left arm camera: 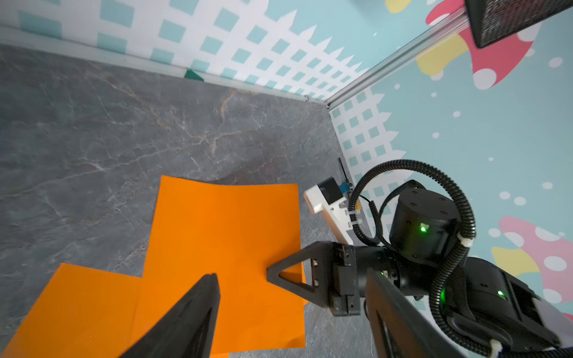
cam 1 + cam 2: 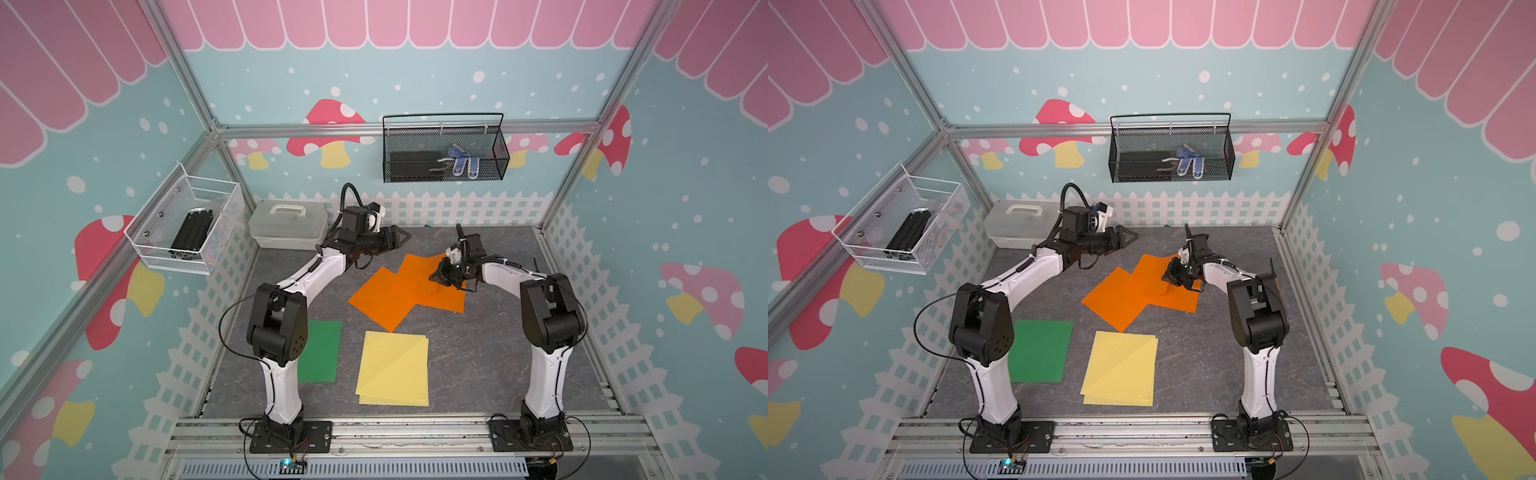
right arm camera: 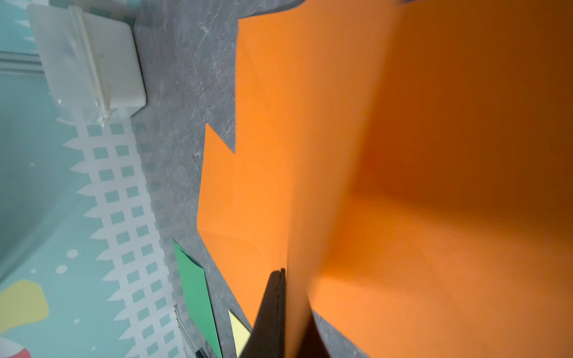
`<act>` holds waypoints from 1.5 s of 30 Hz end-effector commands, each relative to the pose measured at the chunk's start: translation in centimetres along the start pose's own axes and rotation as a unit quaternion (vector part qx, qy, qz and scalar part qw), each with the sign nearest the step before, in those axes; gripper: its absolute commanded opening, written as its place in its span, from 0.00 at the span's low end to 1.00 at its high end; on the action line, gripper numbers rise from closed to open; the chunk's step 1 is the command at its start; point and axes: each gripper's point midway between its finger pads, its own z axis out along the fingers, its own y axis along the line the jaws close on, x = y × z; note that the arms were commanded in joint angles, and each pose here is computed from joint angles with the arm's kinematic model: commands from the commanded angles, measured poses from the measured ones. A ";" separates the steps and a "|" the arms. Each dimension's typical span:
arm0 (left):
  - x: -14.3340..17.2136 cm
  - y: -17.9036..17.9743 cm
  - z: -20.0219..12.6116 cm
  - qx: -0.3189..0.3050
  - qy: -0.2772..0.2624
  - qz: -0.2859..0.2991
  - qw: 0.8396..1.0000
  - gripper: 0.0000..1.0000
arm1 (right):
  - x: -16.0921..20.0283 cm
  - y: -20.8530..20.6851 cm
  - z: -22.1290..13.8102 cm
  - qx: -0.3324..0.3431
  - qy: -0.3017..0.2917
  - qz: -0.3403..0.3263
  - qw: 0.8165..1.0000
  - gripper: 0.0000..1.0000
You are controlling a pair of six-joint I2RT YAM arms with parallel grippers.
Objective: Sort the scattered colored papers by color
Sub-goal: Pick up the colored paper from the center of the board, then place the colored paper at the center of the board.
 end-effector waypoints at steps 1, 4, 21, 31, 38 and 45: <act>1.6 1.5 0.4 -0.013 0.010 -0.001 1.000 0.77 | 2.0 2.4 -4.6 0.006 0.014 -0.054 0.998 0.00; 2.0 2.1 0.1 -0.015 0.011 -0.005 1.000 0.77 | 4.3 2.7 -7.8 0.020 0.020 -0.075 0.997 0.00; 1.3 2.7 -1.2 0.004 -0.008 -0.024 1.000 0.77 | 21.7 -12.8 -18.2 0.290 0.141 -0.052 0.945 0.00; 0.8 2.7 -2.3 0.016 -0.022 -0.030 0.999 0.78 | 21.2 -14.8 -18.6 0.345 0.150 -0.020 0.926 0.00; 0.8 2.8 -2.3 0.033 -0.025 -0.042 0.998 0.78 | 18.8 -16.0 -18.6 0.403 0.157 -0.028 0.901 0.00; 1.4 3.1 -2.3 0.039 -0.023 -0.047 0.998 0.78 | 17.7 -17.3 -17.7 0.431 0.173 -0.037 0.885 0.00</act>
